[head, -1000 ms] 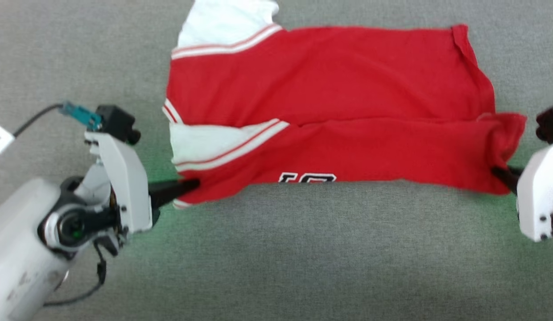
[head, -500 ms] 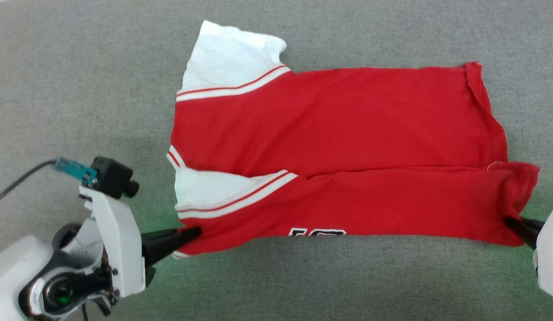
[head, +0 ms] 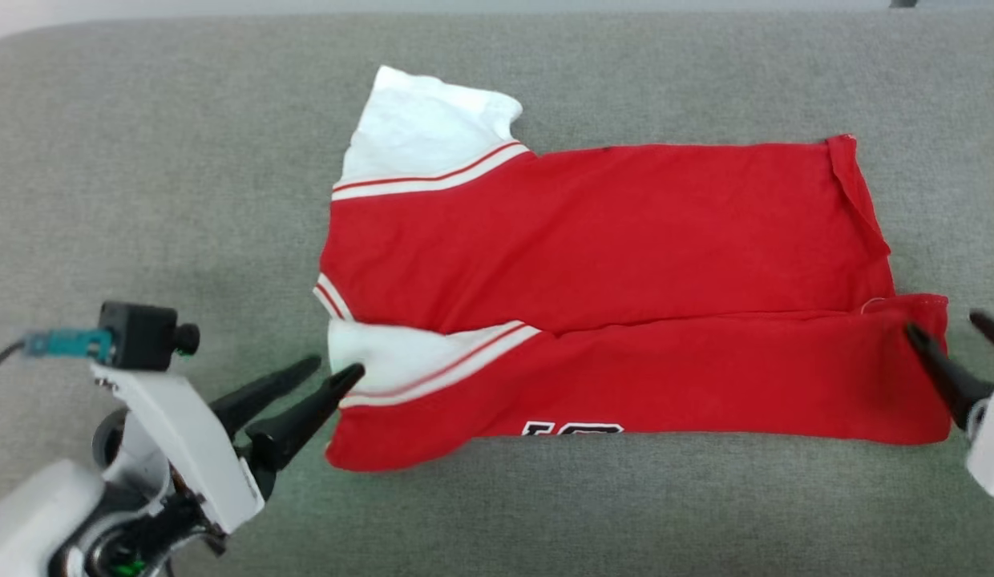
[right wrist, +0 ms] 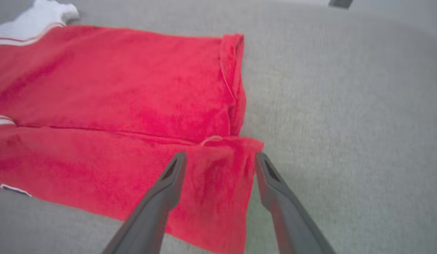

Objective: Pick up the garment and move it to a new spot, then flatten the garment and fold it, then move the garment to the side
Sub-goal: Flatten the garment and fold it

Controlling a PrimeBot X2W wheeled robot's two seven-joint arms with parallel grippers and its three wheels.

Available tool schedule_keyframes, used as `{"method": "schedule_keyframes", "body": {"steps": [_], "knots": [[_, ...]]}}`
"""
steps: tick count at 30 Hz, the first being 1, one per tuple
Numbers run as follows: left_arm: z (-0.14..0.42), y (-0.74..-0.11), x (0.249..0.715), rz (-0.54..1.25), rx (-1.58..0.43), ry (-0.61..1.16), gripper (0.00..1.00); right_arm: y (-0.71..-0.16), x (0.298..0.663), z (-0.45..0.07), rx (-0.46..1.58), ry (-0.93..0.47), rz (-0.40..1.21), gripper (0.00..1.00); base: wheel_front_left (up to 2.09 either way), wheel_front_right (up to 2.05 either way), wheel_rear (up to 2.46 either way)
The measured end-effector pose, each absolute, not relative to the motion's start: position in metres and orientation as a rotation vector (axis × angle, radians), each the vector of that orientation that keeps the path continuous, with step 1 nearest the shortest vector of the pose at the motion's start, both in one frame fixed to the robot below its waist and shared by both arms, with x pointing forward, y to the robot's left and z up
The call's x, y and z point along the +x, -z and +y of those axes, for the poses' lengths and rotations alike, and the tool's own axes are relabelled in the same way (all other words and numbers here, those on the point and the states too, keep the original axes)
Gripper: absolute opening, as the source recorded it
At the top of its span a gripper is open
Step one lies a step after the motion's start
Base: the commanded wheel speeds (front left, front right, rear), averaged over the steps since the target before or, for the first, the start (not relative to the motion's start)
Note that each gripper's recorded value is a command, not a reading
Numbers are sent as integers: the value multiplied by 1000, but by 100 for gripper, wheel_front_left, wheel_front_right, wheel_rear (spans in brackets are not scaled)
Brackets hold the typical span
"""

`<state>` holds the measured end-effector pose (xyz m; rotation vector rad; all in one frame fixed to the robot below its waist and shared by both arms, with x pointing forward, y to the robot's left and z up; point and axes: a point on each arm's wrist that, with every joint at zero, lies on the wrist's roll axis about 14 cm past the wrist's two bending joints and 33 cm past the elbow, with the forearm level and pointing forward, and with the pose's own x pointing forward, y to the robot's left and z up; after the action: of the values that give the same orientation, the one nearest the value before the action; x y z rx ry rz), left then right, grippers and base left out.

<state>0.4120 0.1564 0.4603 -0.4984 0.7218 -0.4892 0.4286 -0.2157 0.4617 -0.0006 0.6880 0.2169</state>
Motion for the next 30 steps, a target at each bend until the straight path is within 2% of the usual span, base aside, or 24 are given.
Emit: {"method": "schedule_keyframes", "body": {"steps": [2, 9, 15, 21, 30], "knots": [[157, -470, 416, 611, -491, 491, 100, -472, 439, -209, -3, -217, 607, 100, 0, 0, 0], [190, -469, 430, 334, -509, 291, 100, -485, 468, -167, 18, -278, 358, 100, 0, 0, 0], [212, -467, 448, 212, -467, 190, 100, -494, 487, -156, 68, -245, 146, 100, 0, 0, 0], [225, -499, 499, 86, -336, 203, 100, -510, 493, -154, 87, -215, -13, 100, 0, 0, 0], [204, -555, 609, 60, -154, 295, 100, -533, 499, -183, 121, -99, -153, 100, 0, 0, 0]]}}
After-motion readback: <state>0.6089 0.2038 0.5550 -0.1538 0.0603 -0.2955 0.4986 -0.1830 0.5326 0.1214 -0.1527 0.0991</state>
